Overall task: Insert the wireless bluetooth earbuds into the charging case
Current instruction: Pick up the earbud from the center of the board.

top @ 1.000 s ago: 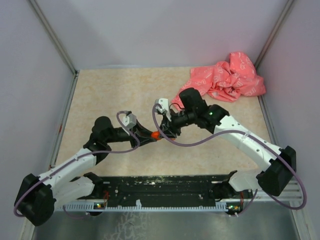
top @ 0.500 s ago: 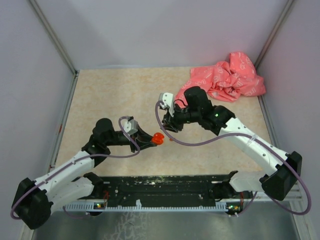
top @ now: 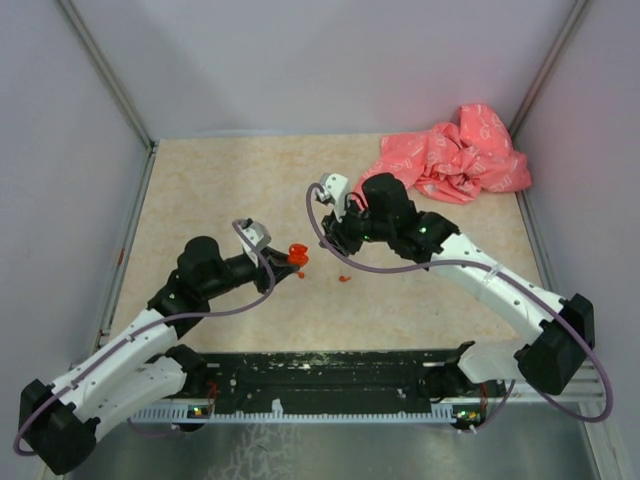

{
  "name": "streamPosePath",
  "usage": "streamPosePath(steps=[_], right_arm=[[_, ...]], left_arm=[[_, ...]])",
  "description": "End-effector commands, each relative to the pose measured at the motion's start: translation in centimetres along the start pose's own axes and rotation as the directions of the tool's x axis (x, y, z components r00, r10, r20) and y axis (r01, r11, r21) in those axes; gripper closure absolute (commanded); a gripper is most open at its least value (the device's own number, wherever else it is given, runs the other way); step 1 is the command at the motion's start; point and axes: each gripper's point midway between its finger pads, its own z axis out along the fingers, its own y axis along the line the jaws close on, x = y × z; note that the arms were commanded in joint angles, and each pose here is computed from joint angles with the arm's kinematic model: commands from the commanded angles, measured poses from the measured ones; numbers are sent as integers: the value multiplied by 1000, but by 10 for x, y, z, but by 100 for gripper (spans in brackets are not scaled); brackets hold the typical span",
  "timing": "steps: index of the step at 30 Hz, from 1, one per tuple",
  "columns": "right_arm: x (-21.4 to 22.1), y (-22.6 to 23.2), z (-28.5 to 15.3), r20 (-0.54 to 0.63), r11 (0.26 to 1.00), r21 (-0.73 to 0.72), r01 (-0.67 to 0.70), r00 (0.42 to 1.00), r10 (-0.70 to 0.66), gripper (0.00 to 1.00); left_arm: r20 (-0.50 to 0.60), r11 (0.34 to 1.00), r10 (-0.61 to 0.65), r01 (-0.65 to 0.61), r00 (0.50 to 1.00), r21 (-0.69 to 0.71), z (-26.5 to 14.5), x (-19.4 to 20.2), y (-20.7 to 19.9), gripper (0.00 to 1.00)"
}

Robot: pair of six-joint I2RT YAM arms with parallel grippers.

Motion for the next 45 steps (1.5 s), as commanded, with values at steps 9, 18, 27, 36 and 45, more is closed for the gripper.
streamPosePath(steps=[9, 18, 27, 36, 45], right_arm=[[109, -41, 32, -224, 925, 311, -218, 929, 294, 67], [153, -37, 65, -300, 890, 360, -278, 869, 393, 69], [177, -39, 78, -392, 872, 410, -268, 811, 433, 70], [187, -43, 90, -434, 868, 441, -230, 791, 430, 70], [197, -41, 94, -472, 870, 450, -204, 772, 426, 71]], left_arm=[[-41, 996, 29, -32, 999, -88, -17, -10, 9, 100], [-50, 972, 71, -80, 996, -221, -28, -15, 31, 100], [-63, 949, 72, -88, 995, -303, -38, -8, 43, 100], [-58, 939, 79, -94, 995, -331, -42, -9, 47, 100], [-65, 941, 79, -96, 995, -323, -41, -7, 46, 100]])
